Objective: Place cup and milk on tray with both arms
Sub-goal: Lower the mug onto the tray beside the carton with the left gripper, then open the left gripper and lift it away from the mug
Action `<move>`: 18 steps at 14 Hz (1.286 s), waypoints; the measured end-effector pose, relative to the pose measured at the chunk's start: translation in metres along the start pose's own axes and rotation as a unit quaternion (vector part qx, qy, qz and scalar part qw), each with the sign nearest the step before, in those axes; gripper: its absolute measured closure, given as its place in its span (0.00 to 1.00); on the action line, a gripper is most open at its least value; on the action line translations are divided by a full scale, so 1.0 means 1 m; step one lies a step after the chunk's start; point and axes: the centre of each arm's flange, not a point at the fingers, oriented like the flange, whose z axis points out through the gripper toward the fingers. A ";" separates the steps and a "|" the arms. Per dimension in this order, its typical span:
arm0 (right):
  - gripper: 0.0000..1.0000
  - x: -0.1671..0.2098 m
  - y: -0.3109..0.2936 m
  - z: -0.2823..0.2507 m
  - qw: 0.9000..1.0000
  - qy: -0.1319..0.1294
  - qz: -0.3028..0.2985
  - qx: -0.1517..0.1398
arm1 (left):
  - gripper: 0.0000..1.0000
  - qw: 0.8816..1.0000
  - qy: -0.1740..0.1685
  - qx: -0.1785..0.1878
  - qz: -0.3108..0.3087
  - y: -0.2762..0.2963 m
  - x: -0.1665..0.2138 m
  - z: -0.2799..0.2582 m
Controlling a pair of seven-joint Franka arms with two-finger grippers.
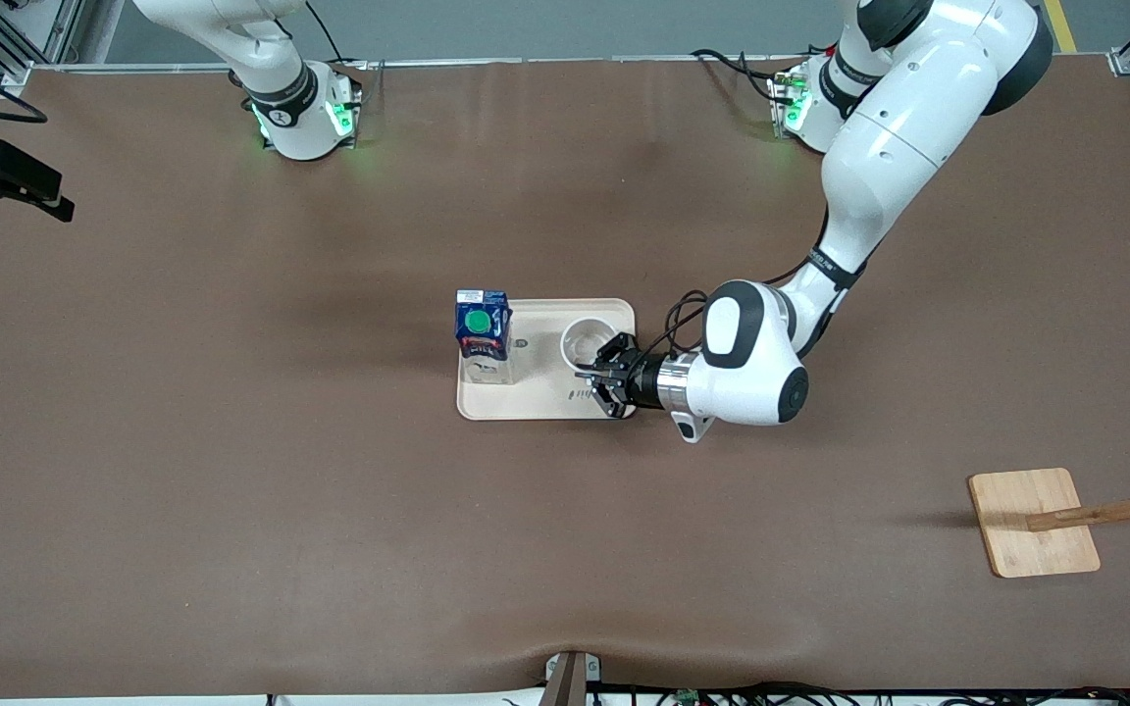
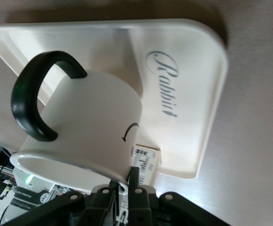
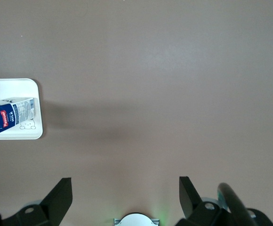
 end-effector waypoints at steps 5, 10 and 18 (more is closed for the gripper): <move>0.00 0.001 0.000 0.000 1.000 0.003 -0.012 0.000 | 0.77 1.000 0.001 0.003 0.005 -0.004 -0.005 0.007; 0.00 0.001 -0.007 0.001 1.000 0.004 -0.025 -0.001 | 0.26 1.000 0.001 -0.012 0.017 -0.003 -0.017 0.002; 0.00 0.001 -0.010 0.001 1.000 0.003 -0.027 -0.001 | 0.00 0.977 0.108 -0.102 0.149 -0.012 -0.115 -0.150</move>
